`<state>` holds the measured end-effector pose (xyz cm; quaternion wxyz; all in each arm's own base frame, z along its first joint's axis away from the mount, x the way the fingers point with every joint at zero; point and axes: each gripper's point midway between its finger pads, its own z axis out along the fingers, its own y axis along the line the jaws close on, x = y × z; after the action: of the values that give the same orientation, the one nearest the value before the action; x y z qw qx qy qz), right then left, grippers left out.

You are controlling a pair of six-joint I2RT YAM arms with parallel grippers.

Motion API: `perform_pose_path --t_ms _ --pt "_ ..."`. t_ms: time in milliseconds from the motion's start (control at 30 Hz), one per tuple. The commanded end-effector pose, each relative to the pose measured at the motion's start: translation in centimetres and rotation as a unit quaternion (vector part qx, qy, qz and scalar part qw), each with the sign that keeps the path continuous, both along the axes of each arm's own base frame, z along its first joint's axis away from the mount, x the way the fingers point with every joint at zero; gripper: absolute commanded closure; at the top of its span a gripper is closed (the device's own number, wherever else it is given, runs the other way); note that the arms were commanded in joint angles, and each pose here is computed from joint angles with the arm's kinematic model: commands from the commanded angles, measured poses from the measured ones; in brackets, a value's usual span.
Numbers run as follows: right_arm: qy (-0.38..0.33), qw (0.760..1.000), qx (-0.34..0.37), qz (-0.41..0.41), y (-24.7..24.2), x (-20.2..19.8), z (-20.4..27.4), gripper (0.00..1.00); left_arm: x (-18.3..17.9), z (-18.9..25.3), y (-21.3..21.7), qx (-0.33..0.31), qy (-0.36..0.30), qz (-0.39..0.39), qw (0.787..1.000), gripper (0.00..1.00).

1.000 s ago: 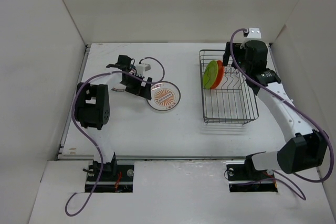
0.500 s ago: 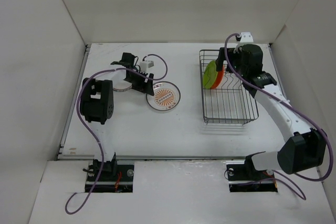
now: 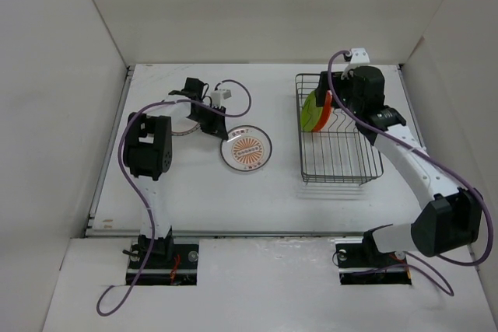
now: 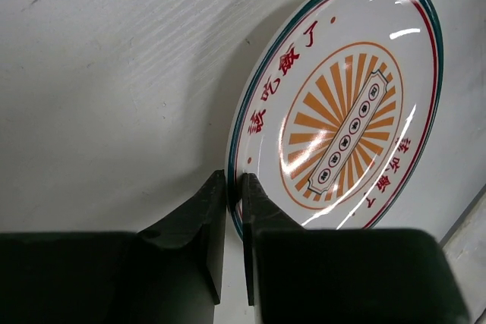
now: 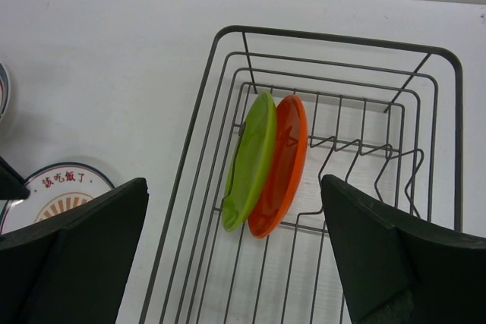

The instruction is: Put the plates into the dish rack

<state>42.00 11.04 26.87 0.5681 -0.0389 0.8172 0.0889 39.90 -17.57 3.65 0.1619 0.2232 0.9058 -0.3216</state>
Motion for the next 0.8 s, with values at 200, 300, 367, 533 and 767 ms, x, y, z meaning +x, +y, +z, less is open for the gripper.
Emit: perform_pose_path --t_ms 200,300,367,533,767 --pt "-0.053 0.977 0.006 0.204 6.8 -0.8 1.8 0.00 0.2 10.6 -2.0 -0.048 -0.092 -0.042 0.994 1.00" --pt "-0.066 0.945 0.016 0.319 9.9 -2.4 1.4 0.00 -0.9 15.7 -2.7 -0.071 -0.143 -0.065 0.985 1.00" --pt "-0.066 0.925 0.029 0.373 11.3 -3.5 1.2 0.00 -1.8 17.9 -2.8 -0.083 -0.167 -0.083 0.979 1.00" --pt "-0.074 0.896 0.044 0.436 13.8 -4.0 0.1 0.00 -4.6 22.3 -2.9 -0.108 -0.203 -0.113 0.967 1.00" --pt "-0.064 0.849 0.058 0.521 17.9 -5.5 -1.0 0.01 -7.0 25.5 -3.4 -0.135 -0.236 -0.150 0.951 1.00"
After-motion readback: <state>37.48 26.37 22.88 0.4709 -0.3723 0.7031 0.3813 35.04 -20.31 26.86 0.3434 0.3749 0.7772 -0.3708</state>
